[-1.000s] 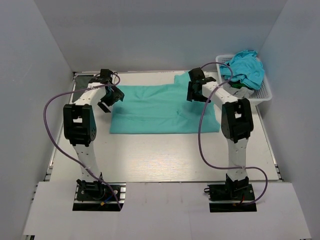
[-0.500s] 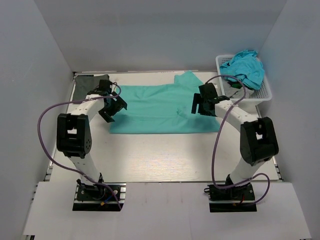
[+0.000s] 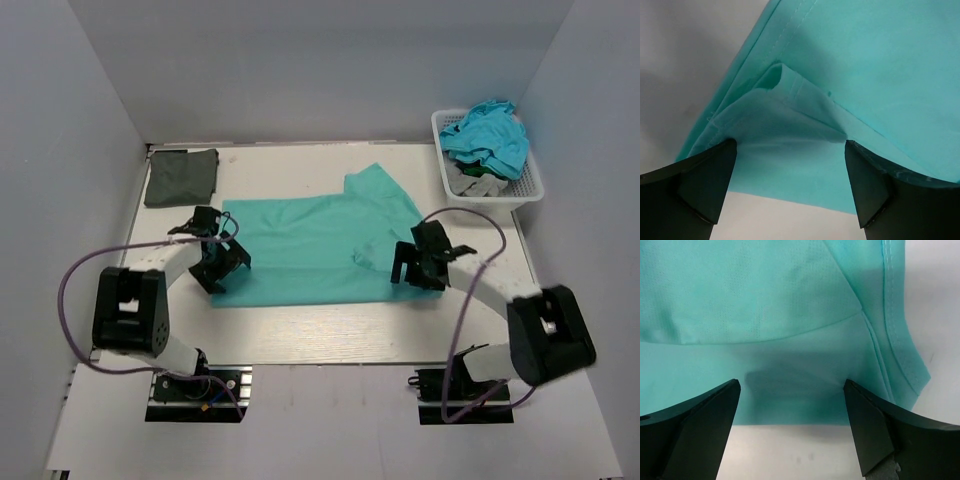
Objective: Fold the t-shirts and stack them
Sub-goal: Grap the side of the flattened tshirt furthest away from the robot with both arms
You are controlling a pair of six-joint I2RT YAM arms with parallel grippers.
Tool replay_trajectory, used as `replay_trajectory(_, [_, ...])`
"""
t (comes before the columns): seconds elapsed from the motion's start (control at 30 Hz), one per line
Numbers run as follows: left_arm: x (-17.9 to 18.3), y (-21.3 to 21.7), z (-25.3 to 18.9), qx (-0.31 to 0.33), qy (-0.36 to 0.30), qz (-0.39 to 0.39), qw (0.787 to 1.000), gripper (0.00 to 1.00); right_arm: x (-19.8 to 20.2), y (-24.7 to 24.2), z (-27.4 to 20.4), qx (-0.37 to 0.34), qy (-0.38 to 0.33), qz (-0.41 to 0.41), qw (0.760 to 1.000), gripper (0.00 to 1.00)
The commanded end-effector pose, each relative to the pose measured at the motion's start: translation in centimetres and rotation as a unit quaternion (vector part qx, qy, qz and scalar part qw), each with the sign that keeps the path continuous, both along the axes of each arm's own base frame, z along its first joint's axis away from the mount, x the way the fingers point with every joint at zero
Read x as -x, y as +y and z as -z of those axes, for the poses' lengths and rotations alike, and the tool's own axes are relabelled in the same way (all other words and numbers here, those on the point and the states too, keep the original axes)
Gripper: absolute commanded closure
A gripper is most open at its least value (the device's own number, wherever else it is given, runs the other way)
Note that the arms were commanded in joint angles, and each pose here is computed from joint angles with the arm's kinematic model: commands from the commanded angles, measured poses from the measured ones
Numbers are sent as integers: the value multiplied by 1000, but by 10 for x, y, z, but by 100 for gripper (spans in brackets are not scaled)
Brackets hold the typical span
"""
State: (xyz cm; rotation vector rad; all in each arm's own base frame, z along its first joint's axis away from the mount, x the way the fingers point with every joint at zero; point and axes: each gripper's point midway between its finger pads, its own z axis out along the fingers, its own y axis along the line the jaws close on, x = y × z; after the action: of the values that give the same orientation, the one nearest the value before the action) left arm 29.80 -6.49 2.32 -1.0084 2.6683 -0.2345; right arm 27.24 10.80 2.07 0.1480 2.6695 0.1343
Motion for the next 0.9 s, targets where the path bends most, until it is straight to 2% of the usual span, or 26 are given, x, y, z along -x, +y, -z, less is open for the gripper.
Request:
replay_trajectory(0.0, [80, 14, 14, -26, 85, -7, 996, 0, 59, 13, 0, -68, 39, -23, 997, 10])
replay_trajectory(0.1, [77, 13, -15, -17, 22, -13, 1000, 0, 74, 13, -18, -75, 24, -39, 996, 10])
replay_trajectory(0.13, [63, 12, -32, -14, -9, -13, 1000, 0, 71, 14, -25, -76, 14, -46, 996, 10])
replay_trajectory(0.17, [53, 11, -44, -11, -30, -13, 999, 0, 57, 27, -51, -100, -17, -62, 993, 10])
replay_trajectory(0.27, [16, 19, -82, -32, -90, -17, 995, 0, 22, 42, -93, -112, -84, -91, 986, 10])
replay_trajectory(0.3, [-2, 20, -100, -37, -115, -22, 992, 0, 3, 43, -91, -101, -97, -90, 986, 10])
replay_trajectory(0.37, [-23, 39, -99, -83, -109, -47, 989, 0, -35, 50, -122, -93, -153, -85, 980, 10])
replay_trajectory(0.4, [-39, 40, -113, -87, -120, -58, 987, 0, -62, 45, -113, -54, -149, -64, 985, 10])
replay_trajectory(0.43, [-47, 40, -111, -88, -112, -57, 988, 0, -74, 45, -113, -46, -150, -57, 986, 10])
replay_trajectory(0.47, [-58, 45, -93, -99, -84, -62, 990, 0, -104, 52, -155, -50, -192, -48, 979, 10])
replay_trajectory(0.5, [-78, 44, -101, -97, -96, -64, 989, 0, -121, 45, -116, -8, -145, -33, 989, 10])
replay_trajectory(0.57, [-98, 53, -92, -103, -82, -68, 989, 0, -142, 43, -96, 21, -116, -29, 993, 10])
replay_trajectory(0.6, [-119, 52, -82, -104, -74, -67, 990, 0, -176, 56, -137, 5, -166, -31, 986, 10])
replay_trajectory(0.63, [-129, 58, -76, -111, -69, -68, 989, 0, -185, 58, -116, 15, -139, -43, 989, 10])
replay_trajectory(0.7, [-158, 59, -79, -117, -83, -64, 988, 0, -228, 72, -134, 4, -167, -45, 985, 10])
replay_trajectory(0.73, [-163, 64, -52, -120, -51, -66, 989, 2, -250, 74, -112, 13, -155, -47, 987, 10])
replay_trajectory(0.77, [-163, 68, -44, -136, -31, -63, 988, 2, -258, 78, -109, 13, -156, -59, 986, 10])
replay_trajectory(0.8, [-176, 70, -50, -140, -39, -66, 987, 8, -275, 82, -123, 9, -180, -59, 982, 10])
replay_trajectory(0.87, [-181, 72, -27, -147, -17, -65, 987, 12, -297, 86, -100, 18, -178, -73, 981, 10])
